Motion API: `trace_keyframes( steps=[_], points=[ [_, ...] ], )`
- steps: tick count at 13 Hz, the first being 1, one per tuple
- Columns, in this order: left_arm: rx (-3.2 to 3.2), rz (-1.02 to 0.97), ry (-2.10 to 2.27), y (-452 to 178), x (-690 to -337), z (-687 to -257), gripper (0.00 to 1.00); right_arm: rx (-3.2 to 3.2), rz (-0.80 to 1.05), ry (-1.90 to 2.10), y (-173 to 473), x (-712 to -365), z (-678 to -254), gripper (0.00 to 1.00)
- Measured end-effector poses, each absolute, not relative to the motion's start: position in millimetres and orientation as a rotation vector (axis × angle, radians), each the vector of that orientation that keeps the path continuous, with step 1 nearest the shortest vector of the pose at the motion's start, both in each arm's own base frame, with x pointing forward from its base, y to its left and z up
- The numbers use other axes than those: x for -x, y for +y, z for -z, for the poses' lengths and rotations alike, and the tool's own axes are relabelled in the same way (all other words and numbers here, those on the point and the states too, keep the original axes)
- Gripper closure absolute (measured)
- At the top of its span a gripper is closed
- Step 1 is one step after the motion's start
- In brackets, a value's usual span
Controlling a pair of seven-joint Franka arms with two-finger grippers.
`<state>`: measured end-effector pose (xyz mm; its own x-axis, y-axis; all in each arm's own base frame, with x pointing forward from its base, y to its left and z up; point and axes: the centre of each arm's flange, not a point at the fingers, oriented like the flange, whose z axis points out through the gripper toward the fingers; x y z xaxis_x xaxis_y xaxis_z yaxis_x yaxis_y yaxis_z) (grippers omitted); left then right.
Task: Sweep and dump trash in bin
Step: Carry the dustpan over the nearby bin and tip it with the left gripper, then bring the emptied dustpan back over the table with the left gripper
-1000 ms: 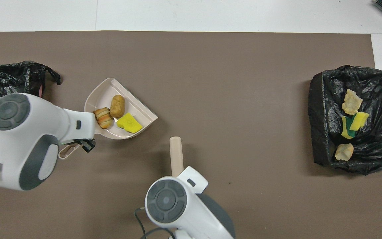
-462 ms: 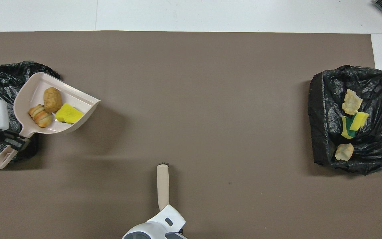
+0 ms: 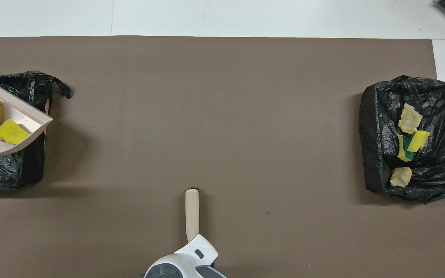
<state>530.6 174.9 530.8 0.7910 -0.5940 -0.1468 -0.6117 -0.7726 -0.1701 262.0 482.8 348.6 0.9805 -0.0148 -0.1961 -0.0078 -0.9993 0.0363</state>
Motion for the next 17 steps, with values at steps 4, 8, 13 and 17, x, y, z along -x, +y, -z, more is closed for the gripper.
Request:
trace_keyframes(
  steps=[4, 8, 13, 17],
  points=[
    [2.475, -0.173, 1.172, 259.3, -561.0, -538.4, 0.67, -3.095, 0.330, -0.044, 482.1, -263.2, -333.8, 0.74],
    [2.162, -0.399, 1.272, 248.3, -574.9, -544.1, 0.67, -3.101, 0.333, -0.053, 483.6, -266.0, -334.9, 0.74],
    [1.939, -0.617, 1.340, 202.6, -587.3, -546.1, 0.67, -3.159, 0.299, -0.174, 478.9, -317.4, -355.9, 0.53],
    [1.721, -0.742, 1.330, 181.0, -595.6, -558.2, 0.67, -3.205, 0.202, -0.367, 437.9, -397.4, -385.7, 0.33]
  ],
)
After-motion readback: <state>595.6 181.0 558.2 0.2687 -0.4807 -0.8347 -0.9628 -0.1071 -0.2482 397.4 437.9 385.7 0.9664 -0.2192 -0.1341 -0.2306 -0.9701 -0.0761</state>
